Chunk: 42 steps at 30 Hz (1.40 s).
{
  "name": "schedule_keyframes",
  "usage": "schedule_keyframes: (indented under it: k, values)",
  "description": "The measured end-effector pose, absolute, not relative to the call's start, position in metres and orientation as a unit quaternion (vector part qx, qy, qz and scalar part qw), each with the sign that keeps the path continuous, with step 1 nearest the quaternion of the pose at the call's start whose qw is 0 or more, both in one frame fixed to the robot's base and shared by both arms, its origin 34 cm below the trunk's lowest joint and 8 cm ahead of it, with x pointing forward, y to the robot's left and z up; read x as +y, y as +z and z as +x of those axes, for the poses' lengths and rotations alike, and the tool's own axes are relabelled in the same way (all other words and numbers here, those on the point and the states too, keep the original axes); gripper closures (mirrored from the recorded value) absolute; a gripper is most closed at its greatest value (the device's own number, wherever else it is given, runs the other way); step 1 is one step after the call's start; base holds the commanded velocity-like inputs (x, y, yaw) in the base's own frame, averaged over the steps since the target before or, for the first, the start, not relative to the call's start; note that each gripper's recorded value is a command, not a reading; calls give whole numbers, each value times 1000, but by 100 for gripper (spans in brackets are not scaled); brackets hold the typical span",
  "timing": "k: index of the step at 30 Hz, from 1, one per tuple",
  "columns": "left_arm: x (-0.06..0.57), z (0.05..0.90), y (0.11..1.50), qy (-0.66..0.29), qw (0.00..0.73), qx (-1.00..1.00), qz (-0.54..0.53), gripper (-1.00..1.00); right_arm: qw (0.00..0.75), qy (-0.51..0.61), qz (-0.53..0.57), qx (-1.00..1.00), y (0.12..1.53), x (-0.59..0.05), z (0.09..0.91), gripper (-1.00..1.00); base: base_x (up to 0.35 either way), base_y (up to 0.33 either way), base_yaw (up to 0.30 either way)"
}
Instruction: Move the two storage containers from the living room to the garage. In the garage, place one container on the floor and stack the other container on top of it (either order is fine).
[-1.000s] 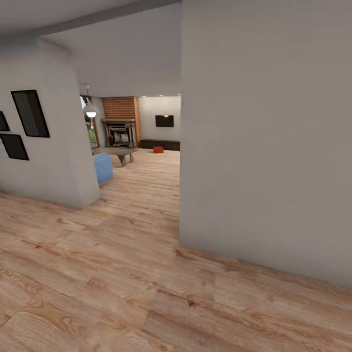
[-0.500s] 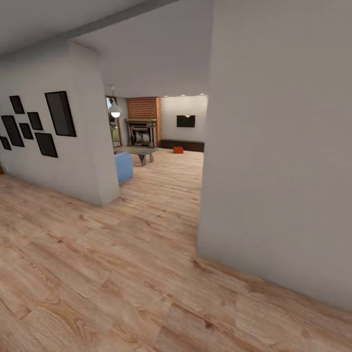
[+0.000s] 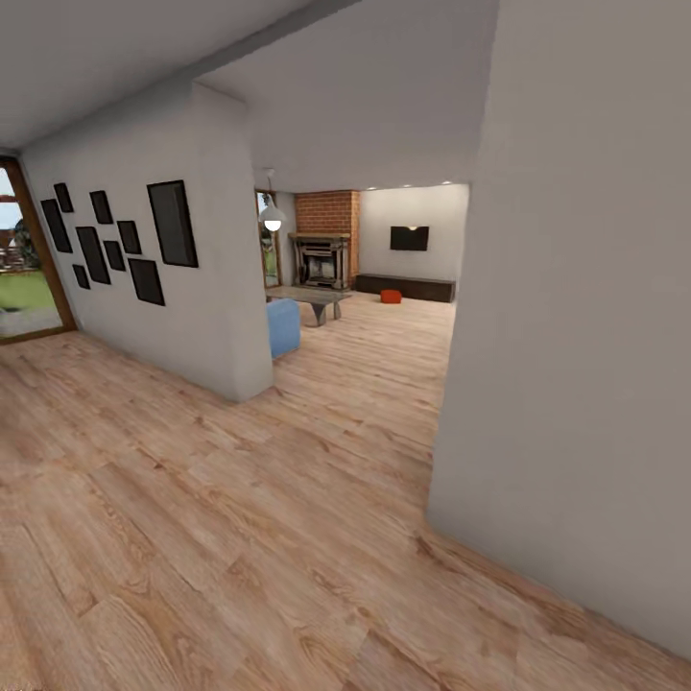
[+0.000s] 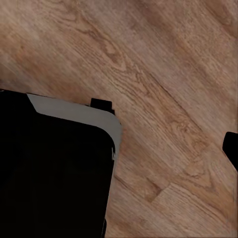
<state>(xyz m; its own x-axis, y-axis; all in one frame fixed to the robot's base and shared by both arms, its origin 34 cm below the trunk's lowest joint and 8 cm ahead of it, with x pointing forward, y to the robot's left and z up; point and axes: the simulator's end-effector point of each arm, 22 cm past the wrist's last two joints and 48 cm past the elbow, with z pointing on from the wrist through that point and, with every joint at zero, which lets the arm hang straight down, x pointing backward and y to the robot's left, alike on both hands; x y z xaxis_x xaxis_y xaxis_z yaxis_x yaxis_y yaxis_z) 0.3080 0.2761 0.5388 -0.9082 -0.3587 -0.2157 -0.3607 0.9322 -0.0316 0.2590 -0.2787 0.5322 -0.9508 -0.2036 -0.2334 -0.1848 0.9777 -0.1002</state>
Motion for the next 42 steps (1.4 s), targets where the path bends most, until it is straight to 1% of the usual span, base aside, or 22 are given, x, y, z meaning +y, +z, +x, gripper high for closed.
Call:
schedule_keyframes:
  k: [14, 17, 35, 42]
  values:
    - [276, 308, 539, 4, 109, 977, -184, -100, 122, -38, -98, 987, 532, -278, 259, -100, 325, 0, 271]
    - [276, 308, 539, 5, 109, 977, -184, -100, 122, -38, -99, 987, 532, -279, 259, -100, 325, 0, 144]
    - [277, 308, 539, 5, 109, 977, -184, -100, 123, -38, -114, 985, 532, -278, 259, -100, 325, 0, 15]
    - [277, 307, 539, 5, 108, 977, -184, -100, 123, -34, -101, 987, 532, -275, 259, -100, 325, 0, 0]
